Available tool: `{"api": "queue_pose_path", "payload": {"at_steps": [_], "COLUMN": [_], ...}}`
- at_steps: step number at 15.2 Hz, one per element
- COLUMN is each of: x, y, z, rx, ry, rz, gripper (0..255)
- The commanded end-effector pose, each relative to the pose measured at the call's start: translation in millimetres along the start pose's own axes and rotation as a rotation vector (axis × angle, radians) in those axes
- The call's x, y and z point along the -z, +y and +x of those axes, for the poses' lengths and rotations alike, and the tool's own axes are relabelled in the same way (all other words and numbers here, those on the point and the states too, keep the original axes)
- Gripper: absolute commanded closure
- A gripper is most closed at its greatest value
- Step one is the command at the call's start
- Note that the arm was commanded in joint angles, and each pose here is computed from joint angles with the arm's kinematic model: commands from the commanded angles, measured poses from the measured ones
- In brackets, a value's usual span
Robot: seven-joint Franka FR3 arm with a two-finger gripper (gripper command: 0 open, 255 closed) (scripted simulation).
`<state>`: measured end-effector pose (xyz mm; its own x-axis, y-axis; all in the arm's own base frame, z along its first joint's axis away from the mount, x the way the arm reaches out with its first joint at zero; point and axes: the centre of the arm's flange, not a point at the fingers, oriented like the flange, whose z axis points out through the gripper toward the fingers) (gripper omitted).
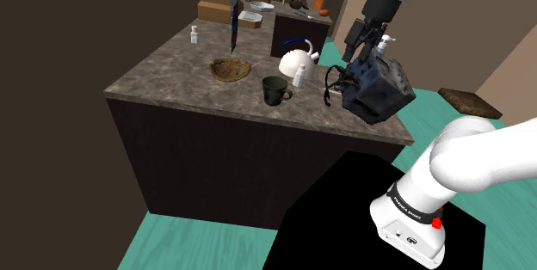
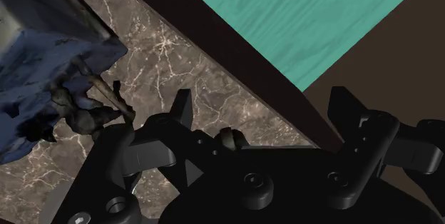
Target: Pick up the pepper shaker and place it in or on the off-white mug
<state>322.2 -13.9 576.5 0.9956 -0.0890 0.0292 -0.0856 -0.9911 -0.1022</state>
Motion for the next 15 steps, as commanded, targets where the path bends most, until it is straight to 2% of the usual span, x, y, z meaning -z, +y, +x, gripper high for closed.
{"api": "queue_pose_path", "payload": {"at_steps": [1,15], "x": [0,-68], "y": [0,87], "z": [0,149], "rx": [0.000,-0.117], "ry": [0.000,-0.013], "rz": [0.000,-0.013], "gripper": [0,0]}}
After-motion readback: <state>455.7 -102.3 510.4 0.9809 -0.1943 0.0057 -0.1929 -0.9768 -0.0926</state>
